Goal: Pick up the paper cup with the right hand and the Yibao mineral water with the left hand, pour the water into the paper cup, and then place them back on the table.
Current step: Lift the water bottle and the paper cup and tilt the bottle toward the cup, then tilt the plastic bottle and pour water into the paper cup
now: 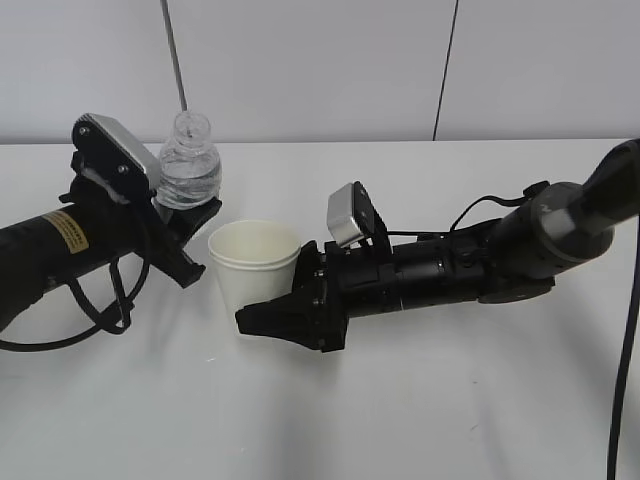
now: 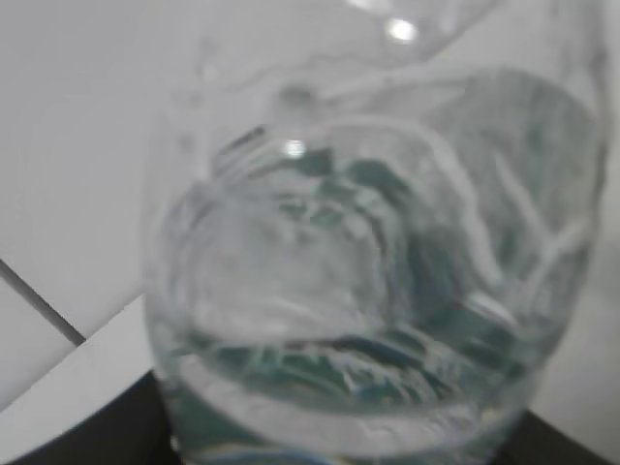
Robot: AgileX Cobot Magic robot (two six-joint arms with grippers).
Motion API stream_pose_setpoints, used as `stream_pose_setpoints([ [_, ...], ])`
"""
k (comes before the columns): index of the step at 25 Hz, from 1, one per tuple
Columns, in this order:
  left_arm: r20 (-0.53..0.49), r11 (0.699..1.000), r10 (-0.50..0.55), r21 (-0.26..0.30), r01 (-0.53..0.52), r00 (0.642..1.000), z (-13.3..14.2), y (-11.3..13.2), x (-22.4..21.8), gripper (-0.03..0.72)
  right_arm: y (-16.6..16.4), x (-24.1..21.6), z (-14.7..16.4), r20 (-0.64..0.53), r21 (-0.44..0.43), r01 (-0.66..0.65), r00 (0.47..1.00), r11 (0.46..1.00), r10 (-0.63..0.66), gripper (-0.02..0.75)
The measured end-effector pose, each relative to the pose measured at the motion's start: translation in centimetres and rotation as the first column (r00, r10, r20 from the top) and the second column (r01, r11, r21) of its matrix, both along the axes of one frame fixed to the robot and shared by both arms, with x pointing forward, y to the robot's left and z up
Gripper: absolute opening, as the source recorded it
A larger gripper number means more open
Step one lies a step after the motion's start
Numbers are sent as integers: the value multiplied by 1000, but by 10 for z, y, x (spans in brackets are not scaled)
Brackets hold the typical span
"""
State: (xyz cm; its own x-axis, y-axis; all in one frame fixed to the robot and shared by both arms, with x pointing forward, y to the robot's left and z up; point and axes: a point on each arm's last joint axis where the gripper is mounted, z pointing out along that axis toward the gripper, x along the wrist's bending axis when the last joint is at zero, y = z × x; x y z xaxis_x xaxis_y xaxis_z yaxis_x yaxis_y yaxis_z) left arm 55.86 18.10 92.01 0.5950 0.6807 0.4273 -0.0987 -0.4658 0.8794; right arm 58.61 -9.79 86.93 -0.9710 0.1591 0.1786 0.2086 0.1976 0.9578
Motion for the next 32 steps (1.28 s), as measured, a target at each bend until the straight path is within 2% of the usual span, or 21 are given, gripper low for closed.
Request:
stream_pose_setpoints([
  [10,102,987,-46,159,30,994,0,0,0,363,0,5,-2,16,-49,17,1000,999,-17,540],
  [17,199,971,-39,240,-10,979,6,3,3,361,0,11,-2,36,-95,28,999,995,-25,539],
  [20,248,967,-46,255,-19,968,11,3,3,359,0,11,-2,38,-100,28,999,995,-24,539],
  [27,322,941,-79,337,-36,944,13,4,3,358,3,17,8,56,-66,13,998,998,-9,539],
  [32,399,934,-65,347,-85,914,18,6,5,356,5,20,11,56,-53,8,998,999,-5,539],
])
